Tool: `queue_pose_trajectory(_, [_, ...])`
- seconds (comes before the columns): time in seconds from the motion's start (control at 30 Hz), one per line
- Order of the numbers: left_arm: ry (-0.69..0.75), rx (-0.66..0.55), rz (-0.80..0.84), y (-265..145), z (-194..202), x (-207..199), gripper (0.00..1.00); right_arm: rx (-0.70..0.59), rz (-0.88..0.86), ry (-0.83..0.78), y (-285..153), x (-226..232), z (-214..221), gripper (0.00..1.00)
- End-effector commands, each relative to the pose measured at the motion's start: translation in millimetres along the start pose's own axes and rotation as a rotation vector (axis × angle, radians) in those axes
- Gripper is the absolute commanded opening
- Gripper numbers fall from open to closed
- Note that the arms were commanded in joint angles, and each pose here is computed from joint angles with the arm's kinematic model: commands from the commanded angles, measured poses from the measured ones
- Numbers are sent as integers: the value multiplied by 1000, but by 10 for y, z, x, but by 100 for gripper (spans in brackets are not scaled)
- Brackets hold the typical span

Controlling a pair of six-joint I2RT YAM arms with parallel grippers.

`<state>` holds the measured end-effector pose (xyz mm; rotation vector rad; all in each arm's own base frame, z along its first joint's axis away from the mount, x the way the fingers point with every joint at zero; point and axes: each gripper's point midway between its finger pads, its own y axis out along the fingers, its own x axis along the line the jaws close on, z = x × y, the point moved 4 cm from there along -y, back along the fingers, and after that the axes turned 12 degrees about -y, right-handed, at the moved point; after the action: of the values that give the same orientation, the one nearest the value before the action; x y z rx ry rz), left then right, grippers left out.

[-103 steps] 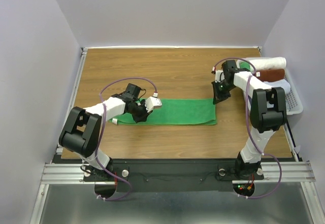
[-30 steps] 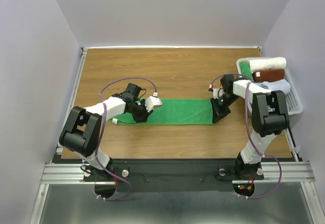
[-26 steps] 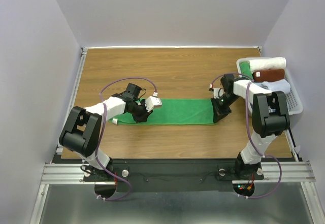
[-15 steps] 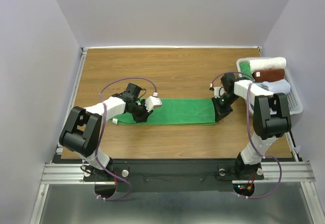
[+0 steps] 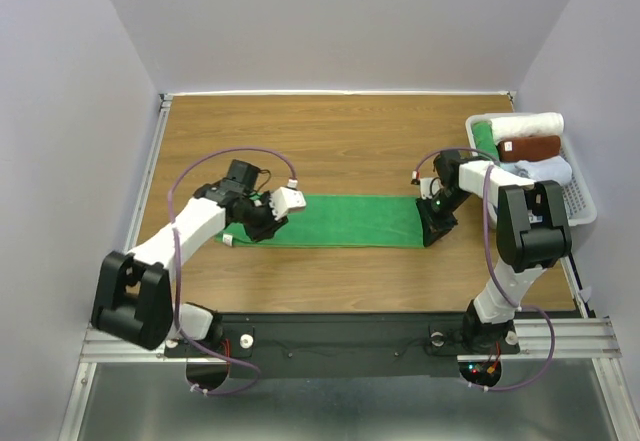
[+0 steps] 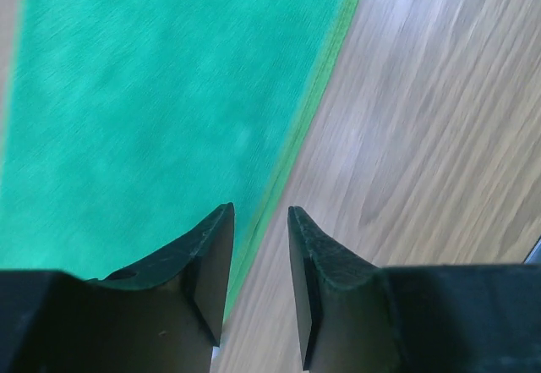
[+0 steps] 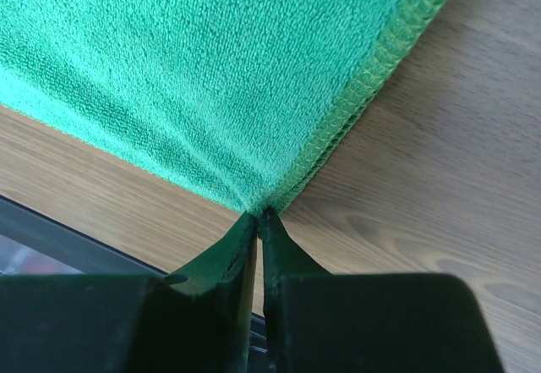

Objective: Roll the towels
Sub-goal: Fold the towel

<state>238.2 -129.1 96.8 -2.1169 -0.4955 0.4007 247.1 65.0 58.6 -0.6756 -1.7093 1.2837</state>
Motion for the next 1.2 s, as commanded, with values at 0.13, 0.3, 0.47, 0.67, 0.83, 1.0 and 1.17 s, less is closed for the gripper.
queue_pose_trajectory(0.13, [93,172,-224,-720,490,509,44,6,10,-20,49,-38,-28,13])
queue_pose_trajectory(0.3, [37,260,-279,-828,753,870,44,1,12,-22,39,-38,-48,16])
queue_pose_trajectory(0.47, [22,263,-269,-759,740,1022,44,10,12,-16,52,-42,-26,16])
queue_pose_trajectory(0.67, [4,289,-151,-667,814,895,31,5,29,-32,-14,-36,-22,23])
queue_pose_trajectory(0.83, [-51,198,-140,-891,648,931,27,-108,142,-82,-447,-59,-247,43])
queue_pose_trajectory(1.0, [-163,35,-267,-971,291,1176,34,-254,197,-136,-845,-64,-645,41])
queue_pose_trajectory(1.17, [-325,-6,-259,-742,271,1300,36,-258,161,-169,-810,-118,-884,33])
